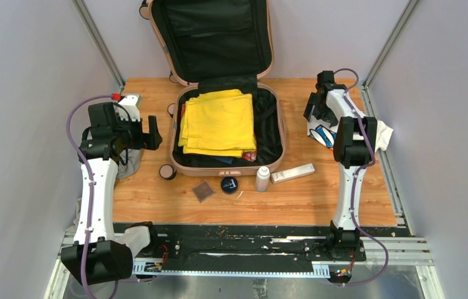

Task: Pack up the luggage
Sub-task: Pick up the clothes from the corner of the board.

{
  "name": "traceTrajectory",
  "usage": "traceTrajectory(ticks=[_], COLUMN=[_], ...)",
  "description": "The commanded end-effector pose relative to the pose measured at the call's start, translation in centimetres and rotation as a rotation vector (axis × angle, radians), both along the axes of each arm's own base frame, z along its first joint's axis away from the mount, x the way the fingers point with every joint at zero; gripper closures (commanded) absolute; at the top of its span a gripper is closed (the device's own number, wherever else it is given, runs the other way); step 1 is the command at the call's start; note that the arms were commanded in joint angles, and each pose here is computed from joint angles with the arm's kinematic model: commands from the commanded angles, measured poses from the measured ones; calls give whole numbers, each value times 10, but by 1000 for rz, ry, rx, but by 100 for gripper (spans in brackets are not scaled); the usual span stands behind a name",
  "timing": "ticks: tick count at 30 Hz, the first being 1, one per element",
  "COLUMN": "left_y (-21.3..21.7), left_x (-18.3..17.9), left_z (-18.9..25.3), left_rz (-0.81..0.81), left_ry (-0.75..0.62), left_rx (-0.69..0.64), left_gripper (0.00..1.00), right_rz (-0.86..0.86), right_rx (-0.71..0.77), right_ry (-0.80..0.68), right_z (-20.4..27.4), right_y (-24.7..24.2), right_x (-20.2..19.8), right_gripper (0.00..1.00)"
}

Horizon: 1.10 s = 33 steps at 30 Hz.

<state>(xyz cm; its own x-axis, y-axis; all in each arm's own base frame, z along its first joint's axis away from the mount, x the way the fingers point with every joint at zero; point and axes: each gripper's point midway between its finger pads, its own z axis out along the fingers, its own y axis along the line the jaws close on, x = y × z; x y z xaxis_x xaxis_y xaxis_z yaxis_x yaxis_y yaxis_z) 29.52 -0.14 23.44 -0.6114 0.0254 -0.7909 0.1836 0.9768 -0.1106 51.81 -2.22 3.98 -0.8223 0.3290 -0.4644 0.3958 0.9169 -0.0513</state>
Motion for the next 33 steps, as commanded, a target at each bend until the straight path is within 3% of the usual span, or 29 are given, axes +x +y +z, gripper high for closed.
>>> traceTrajectory(ticks=[1, 7, 18, 22, 33], left_y=[-6, -7, -15, -14, -8], left_x=[2, 2, -1, -1, 0], left_z=[9, 9, 6, 6, 2], left_rz=[-19, -20, -43, -45, -30], left_ry=[-10, -12, -4, -5, 4], left_rx=[-24, -29, -39, -34, 0], left_gripper=[0, 0, 0, 0, 0], right_rz=[-20, 1, 51, 52, 18], right_rx=[79, 121, -99, -91, -124], right_ry=[84, 76, -19, -52, 68], right_z=[-27, -21, 30, 38, -11], right_y=[-4, 6, 19, 25, 10], right_x=[-14, -14, -6, 2, -17], right_gripper=[6, 10, 9, 9, 11])
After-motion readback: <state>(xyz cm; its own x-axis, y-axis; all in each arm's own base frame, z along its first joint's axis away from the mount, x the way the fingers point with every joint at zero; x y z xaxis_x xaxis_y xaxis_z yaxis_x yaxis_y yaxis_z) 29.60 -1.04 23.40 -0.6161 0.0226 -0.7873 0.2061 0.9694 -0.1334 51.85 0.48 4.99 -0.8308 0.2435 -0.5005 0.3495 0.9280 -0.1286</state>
